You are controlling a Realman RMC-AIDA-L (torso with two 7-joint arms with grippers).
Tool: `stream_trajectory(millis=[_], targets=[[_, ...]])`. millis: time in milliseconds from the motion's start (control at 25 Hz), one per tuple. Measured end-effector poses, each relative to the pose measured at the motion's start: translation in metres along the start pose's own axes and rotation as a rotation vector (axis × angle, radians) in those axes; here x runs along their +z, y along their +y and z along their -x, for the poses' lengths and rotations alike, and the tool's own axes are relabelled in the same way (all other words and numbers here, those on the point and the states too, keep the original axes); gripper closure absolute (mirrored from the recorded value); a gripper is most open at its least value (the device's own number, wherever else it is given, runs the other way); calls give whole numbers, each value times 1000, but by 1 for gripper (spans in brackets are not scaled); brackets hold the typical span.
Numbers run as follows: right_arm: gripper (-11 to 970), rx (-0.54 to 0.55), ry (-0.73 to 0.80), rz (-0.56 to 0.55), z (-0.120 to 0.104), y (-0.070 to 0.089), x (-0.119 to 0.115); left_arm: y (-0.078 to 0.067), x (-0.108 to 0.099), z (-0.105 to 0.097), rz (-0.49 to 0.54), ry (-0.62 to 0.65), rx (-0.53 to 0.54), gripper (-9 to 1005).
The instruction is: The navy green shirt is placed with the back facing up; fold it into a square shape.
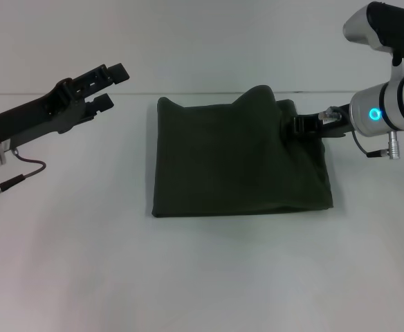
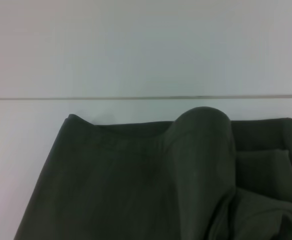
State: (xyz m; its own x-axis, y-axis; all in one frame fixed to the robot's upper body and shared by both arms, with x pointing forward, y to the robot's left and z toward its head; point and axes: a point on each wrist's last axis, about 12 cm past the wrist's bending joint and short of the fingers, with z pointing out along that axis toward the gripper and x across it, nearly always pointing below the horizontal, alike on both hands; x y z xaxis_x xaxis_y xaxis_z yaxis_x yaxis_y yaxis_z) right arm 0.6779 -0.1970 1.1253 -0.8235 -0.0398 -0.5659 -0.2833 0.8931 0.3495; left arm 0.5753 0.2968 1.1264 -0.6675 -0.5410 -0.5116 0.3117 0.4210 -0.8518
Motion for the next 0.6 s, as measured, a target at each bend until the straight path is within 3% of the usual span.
stream_trajectory(millis=[600], targets=[[833, 3, 13, 17, 4, 3, -4, 0, 1, 2, 6, -8, 2, 60]])
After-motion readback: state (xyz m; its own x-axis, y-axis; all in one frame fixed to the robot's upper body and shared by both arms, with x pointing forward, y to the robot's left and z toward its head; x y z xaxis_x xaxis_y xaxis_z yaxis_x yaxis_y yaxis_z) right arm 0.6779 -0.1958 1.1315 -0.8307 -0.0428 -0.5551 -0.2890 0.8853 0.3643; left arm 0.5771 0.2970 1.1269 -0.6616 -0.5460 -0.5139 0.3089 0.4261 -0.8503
